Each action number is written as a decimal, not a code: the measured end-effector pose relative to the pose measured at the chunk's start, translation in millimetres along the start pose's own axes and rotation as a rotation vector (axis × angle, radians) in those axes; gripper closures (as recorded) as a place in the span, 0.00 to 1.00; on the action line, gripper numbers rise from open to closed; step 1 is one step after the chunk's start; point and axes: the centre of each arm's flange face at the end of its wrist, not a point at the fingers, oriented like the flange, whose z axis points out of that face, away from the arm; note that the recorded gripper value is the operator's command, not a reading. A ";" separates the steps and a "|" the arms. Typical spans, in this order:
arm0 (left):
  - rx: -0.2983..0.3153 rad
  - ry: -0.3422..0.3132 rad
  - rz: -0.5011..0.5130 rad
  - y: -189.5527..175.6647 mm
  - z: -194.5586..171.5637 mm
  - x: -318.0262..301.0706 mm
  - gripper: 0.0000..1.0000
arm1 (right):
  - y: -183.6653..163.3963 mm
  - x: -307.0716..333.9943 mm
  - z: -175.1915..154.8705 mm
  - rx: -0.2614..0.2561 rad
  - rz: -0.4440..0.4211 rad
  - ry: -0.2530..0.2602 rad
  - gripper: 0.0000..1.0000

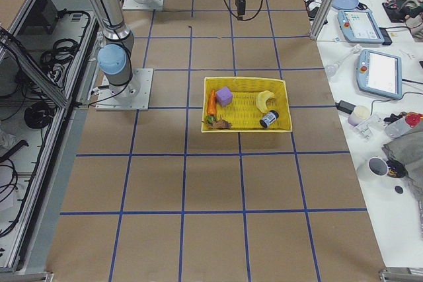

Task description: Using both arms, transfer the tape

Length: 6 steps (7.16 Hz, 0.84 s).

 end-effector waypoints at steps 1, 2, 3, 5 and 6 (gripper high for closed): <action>-0.007 0.011 -0.052 -15.4 -24.3 41.0 0.00 | 0.0 0.0 0.1 0.000 0.000 0.000 0.00; -0.026 0.027 -0.096 -25.7 -48.9 85.5 0.00 | -0.2 0.1 0.2 0.000 -0.001 0.001 0.00; -0.054 0.051 -0.125 -29.4 -69.9 125.8 0.00 | -0.4 0.2 -0.5 0.001 -0.001 0.002 0.00; -0.107 0.104 -0.143 -28.0 -113.1 196.3 0.00 | -0.5 0.4 -3.1 -0.003 -0.001 0.005 0.00; -0.133 0.120 -0.155 -28.4 -140.4 231.0 0.00 | 0.0 0.6 -4.2 -0.010 0.000 0.008 0.00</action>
